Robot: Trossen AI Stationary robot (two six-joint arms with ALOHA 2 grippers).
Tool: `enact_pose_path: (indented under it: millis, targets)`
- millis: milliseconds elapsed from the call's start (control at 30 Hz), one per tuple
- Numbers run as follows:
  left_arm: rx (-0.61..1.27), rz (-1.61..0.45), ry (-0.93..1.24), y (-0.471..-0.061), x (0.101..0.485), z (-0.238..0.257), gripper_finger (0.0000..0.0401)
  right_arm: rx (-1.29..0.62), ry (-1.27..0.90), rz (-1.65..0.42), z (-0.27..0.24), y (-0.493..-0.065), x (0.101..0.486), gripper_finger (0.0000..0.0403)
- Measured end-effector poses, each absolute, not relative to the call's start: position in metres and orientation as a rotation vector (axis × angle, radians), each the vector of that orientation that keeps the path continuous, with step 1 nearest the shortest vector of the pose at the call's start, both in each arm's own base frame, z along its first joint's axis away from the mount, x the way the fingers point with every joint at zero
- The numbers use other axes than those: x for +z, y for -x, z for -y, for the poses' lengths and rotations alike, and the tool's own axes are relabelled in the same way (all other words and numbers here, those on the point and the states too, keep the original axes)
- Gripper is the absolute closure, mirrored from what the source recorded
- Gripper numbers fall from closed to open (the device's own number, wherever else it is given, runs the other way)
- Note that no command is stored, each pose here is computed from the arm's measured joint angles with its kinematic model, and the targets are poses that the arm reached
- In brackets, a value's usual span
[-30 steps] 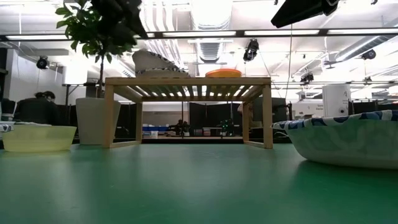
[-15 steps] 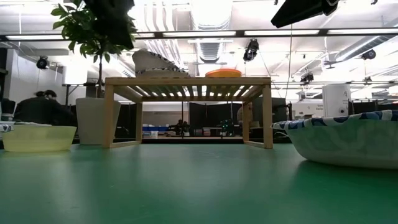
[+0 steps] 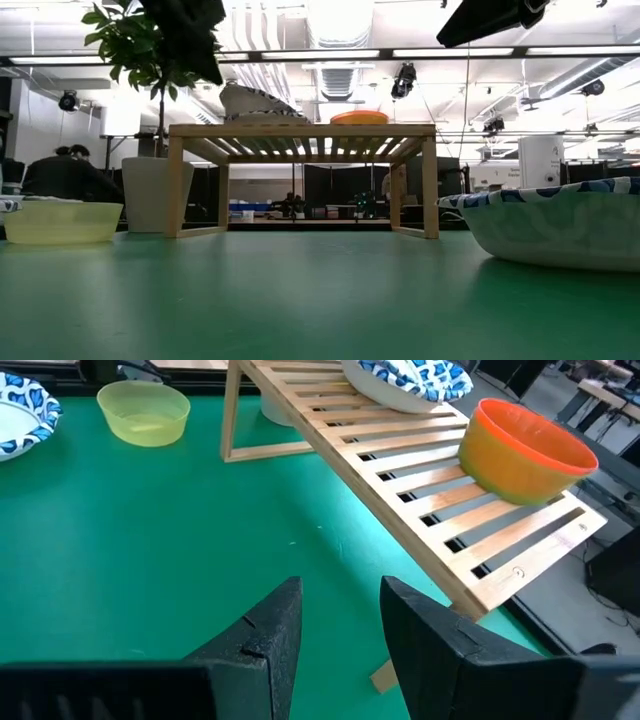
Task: Place and stack bowls onto a shelf
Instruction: Stack the white patterned bowl on top of the white patterned bowl on the shelf
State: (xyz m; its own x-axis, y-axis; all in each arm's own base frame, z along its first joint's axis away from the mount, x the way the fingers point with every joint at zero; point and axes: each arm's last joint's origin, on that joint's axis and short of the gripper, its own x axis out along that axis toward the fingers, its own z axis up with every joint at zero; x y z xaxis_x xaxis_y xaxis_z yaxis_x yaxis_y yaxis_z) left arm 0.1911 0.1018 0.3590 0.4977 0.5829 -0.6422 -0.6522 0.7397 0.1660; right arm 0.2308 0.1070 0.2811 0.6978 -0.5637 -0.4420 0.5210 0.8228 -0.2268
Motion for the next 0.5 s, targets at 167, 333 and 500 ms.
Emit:
enact_pose_path:
  millis: [167,333,500]
  targets:
    - [0.76,-0.674,0.05,-0.185,0.369,-0.097,0.0401,-0.611,0.07,-0.517,-0.107,-0.231,0.28,0.0275]
    - [0.738,-0.769,0.007,-0.189,0.361,-0.099,0.0401,-0.611,0.066,-0.514,-0.107,-0.231,0.28,0.0275]
    - [0.738,-0.802,0.001,-0.204,0.351,-0.106,0.0401,-0.611,0.067,-0.514,-0.107,-0.231,0.28,0.0275]
